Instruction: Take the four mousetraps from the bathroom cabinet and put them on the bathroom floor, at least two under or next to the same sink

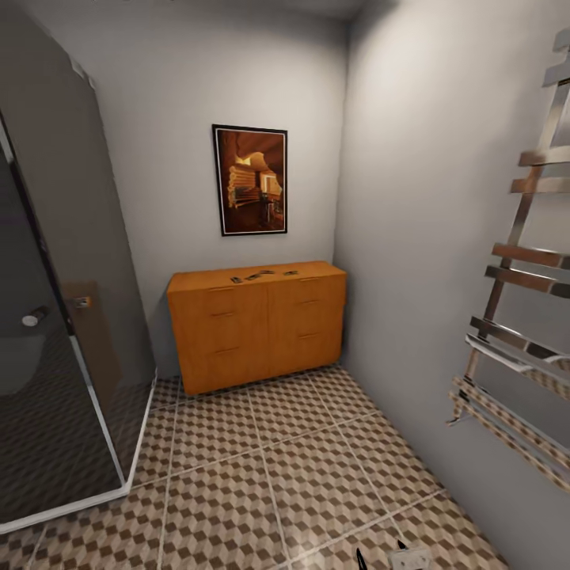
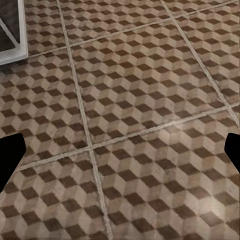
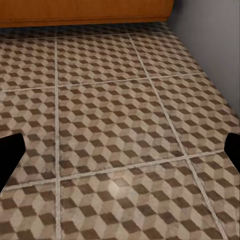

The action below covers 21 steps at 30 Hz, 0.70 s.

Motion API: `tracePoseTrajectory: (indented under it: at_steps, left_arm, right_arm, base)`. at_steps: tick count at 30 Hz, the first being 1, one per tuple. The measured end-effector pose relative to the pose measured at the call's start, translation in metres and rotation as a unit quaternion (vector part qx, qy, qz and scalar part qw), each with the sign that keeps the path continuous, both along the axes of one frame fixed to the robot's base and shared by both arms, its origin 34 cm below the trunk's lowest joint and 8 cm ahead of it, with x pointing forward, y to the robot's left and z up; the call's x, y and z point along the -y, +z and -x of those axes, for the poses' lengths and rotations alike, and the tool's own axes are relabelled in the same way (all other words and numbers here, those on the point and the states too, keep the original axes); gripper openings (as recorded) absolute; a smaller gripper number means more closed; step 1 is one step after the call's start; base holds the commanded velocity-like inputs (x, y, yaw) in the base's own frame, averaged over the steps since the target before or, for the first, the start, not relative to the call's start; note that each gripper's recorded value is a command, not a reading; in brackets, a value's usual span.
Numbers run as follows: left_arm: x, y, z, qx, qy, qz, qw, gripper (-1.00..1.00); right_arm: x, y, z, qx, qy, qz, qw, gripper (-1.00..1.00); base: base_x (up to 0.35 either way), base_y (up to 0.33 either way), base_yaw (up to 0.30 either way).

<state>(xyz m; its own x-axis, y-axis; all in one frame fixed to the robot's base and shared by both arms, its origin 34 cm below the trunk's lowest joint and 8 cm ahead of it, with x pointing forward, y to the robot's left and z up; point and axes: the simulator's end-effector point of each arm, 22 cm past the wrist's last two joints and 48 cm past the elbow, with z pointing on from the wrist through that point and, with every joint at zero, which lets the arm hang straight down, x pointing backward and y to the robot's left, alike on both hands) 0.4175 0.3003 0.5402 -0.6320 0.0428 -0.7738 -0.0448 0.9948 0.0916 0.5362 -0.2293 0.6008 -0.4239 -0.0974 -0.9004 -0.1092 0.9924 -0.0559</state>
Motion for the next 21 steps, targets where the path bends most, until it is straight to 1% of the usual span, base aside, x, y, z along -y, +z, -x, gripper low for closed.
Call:
tracePoseTrajectory:
  at_steps: [21]
  left_arm:
    - [0.0001, -0.0001, 0.0001, 0.000, 0.000, 0.000, 1.0000, 1.00]
  right_arm:
    - [0.0004, 0.0003, -0.0004, 0.000, 0.000, 0.000, 1.0000, 1.00]
  base:
    - [0.085, -0.083, 0.279]
